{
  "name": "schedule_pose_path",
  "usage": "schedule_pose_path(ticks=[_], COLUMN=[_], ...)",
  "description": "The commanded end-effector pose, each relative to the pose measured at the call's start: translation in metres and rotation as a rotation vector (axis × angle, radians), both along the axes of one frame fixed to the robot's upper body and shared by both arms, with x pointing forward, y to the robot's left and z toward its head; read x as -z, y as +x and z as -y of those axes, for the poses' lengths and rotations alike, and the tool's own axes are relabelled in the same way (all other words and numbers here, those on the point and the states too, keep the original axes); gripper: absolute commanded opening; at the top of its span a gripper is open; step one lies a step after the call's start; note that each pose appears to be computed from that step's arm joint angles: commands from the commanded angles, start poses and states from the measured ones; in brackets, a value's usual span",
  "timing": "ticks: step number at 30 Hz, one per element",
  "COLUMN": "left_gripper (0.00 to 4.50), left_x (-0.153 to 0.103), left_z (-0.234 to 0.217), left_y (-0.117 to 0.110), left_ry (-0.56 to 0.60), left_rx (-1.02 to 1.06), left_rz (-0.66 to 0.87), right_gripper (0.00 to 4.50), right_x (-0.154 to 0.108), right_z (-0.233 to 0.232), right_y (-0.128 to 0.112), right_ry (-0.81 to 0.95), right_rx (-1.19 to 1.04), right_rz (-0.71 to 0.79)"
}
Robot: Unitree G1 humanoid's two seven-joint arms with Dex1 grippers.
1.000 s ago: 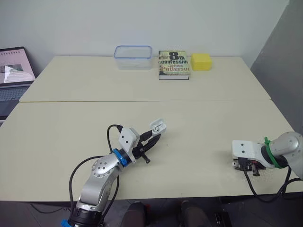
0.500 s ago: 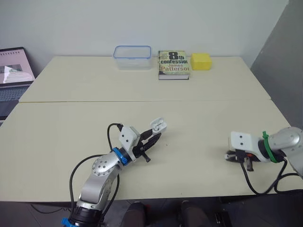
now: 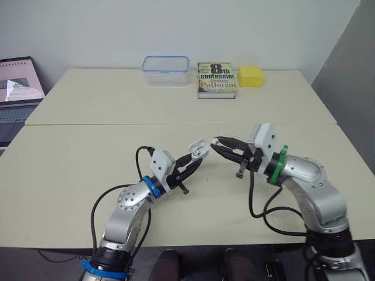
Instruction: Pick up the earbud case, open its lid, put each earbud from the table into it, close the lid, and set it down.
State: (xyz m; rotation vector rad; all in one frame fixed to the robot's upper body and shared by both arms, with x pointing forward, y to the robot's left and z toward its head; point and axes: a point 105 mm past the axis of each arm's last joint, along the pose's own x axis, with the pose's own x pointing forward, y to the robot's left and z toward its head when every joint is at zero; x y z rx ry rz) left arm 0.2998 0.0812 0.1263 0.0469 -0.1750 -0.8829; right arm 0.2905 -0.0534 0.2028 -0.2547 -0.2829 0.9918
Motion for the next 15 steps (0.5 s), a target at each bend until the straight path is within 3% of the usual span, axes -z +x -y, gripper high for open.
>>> schedule_pose_path(ticks=[1, 15], left_gripper=[0.77, 0.77], left_x=[-0.015, -0.021], left_z=[0.002, 0.002], left_y=[0.001, 0.002], left_ry=[-0.025, -0.031], left_rx=[0.006, 0.01], left_rz=[0.056, 0.067], right_gripper=[0.39, 0.39], right_x=[-0.004, 0.014], right_z=[-0.009, -0.014], right_y=[0.001, 0.012], right_ry=[0.043, 0.069], right_rx=[0.034, 0.054], right_rz=[0.079, 0.086])
